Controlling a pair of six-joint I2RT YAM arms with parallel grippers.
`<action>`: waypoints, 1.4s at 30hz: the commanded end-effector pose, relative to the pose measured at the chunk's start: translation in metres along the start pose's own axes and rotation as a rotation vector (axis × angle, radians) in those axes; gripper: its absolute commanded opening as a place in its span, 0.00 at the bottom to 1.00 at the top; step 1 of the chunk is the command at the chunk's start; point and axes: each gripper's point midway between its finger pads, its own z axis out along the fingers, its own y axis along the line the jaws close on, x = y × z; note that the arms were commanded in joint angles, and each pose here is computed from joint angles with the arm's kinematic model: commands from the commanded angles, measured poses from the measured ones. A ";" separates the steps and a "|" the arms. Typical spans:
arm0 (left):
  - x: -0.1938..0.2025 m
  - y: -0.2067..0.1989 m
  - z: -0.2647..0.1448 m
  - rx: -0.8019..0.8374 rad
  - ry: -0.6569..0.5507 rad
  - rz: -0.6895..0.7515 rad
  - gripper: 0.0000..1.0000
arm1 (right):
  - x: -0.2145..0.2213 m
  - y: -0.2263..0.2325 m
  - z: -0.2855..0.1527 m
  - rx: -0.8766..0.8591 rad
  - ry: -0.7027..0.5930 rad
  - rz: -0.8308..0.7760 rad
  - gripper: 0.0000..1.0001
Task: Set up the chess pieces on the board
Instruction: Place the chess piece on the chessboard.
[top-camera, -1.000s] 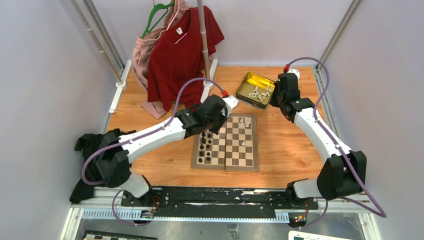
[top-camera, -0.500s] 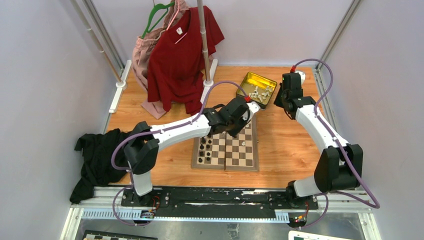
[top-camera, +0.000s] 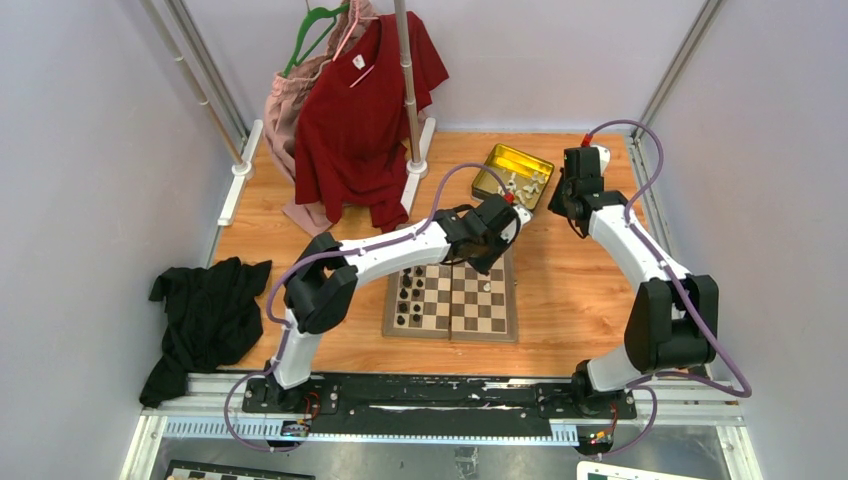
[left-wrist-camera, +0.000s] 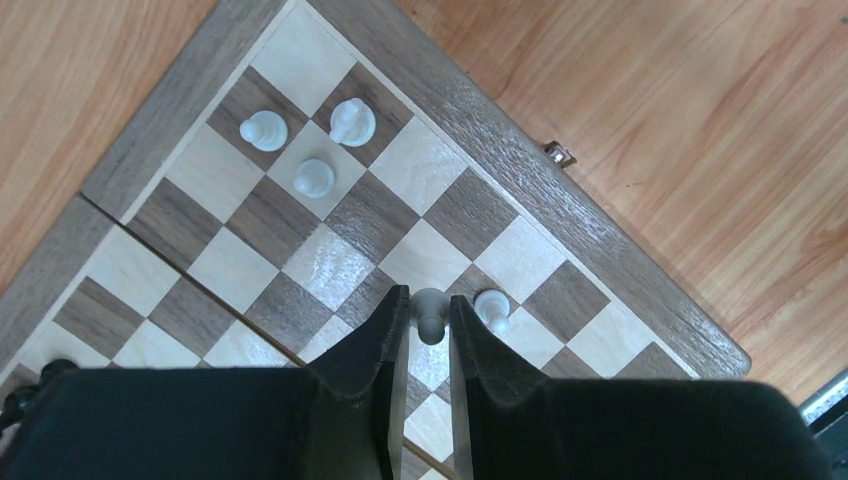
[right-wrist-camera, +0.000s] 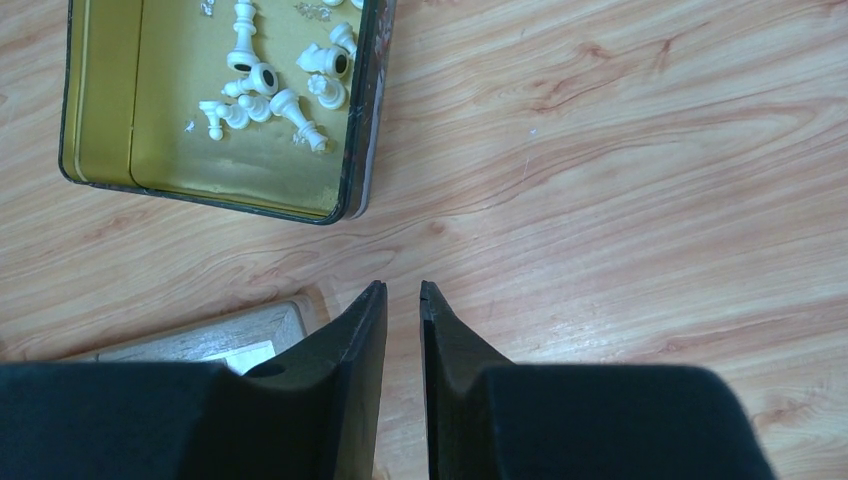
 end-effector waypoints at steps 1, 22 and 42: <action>0.001 -0.005 0.003 -0.007 0.040 -0.039 0.00 | -0.017 -0.002 0.004 0.014 -0.037 0.039 0.23; 0.018 0.001 0.029 -0.070 0.103 -0.116 0.00 | -0.012 -0.001 0.009 -0.001 -0.017 0.051 0.23; 0.027 -0.003 0.044 -0.055 0.110 -0.138 0.06 | -0.010 -0.002 0.008 -0.004 -0.017 0.052 0.23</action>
